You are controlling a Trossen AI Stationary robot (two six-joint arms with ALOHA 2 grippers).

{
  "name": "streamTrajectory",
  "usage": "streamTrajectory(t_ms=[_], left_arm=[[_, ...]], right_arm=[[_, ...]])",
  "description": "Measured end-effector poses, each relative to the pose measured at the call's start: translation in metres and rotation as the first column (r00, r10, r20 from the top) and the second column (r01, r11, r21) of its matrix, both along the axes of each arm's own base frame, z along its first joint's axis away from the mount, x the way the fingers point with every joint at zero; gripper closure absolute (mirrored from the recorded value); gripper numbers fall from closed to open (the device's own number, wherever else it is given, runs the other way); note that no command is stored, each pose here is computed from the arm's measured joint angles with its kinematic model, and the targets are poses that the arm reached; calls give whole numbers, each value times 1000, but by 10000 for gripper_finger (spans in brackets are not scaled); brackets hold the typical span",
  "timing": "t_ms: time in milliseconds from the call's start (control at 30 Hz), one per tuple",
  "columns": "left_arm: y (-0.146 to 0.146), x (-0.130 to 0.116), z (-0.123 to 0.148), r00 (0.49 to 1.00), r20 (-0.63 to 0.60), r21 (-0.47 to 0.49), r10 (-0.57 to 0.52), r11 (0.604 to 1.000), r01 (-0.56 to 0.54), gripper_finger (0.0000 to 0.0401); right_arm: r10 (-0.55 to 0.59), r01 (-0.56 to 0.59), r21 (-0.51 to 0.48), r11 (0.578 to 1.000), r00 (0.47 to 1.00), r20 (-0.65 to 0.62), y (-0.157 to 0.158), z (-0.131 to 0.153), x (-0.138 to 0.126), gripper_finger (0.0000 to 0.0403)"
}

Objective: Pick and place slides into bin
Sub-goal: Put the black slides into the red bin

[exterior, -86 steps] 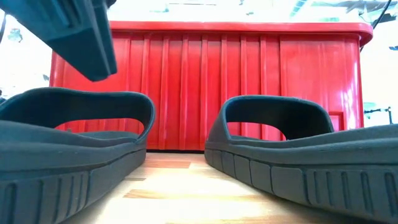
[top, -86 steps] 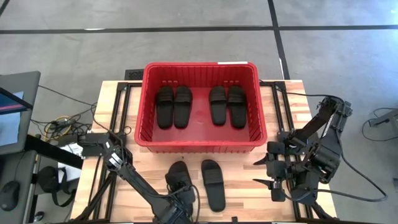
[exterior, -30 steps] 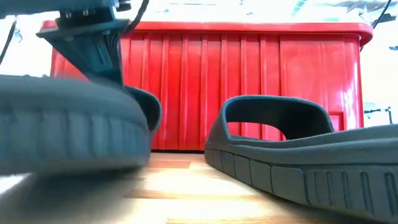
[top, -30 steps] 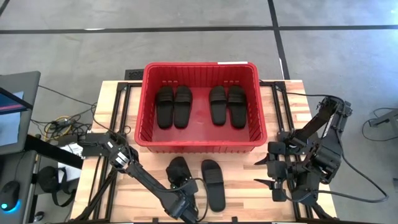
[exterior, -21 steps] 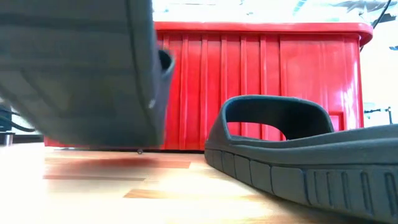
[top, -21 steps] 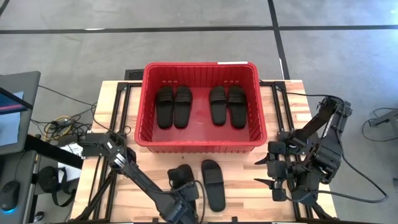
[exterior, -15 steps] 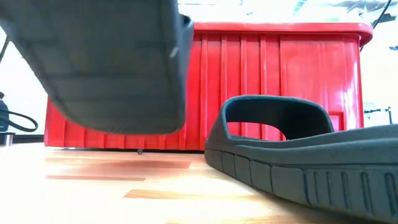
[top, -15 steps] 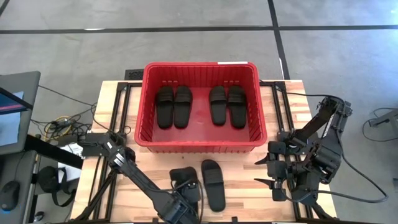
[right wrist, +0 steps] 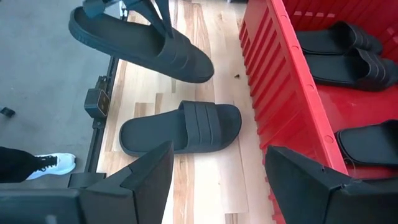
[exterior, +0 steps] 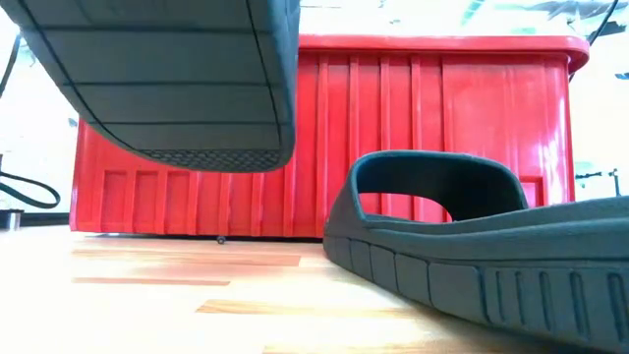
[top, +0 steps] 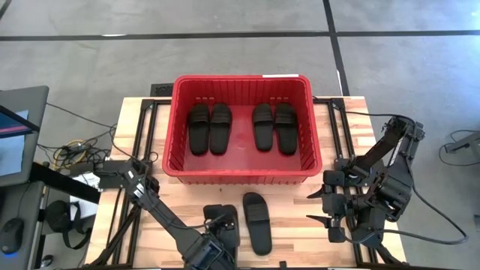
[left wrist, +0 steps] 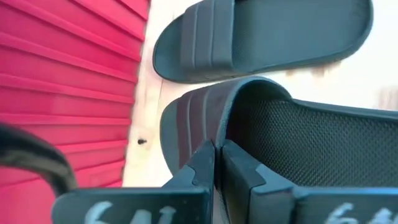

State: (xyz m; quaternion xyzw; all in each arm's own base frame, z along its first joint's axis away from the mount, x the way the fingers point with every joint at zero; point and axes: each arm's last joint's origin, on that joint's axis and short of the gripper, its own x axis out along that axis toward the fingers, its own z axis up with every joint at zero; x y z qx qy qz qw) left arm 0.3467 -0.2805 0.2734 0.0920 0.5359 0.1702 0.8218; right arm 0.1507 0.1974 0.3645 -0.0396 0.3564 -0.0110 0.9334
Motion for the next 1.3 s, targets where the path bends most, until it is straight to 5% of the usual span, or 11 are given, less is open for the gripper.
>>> streamTrajectory(t_ms=[667, 1300], left_arm=[[4, -9, 23, 998, 39, 17, -59, 998, 58, 401], [16, -1, 32, 970, 214, 338, -112, 940, 34, 401]], right_arm=[[0, 0, 4, 1000, 1000, 1, 0, 0, 0, 163], [-56, 55, 42, 998, 998, 9, -5, 1, 9, 163]])
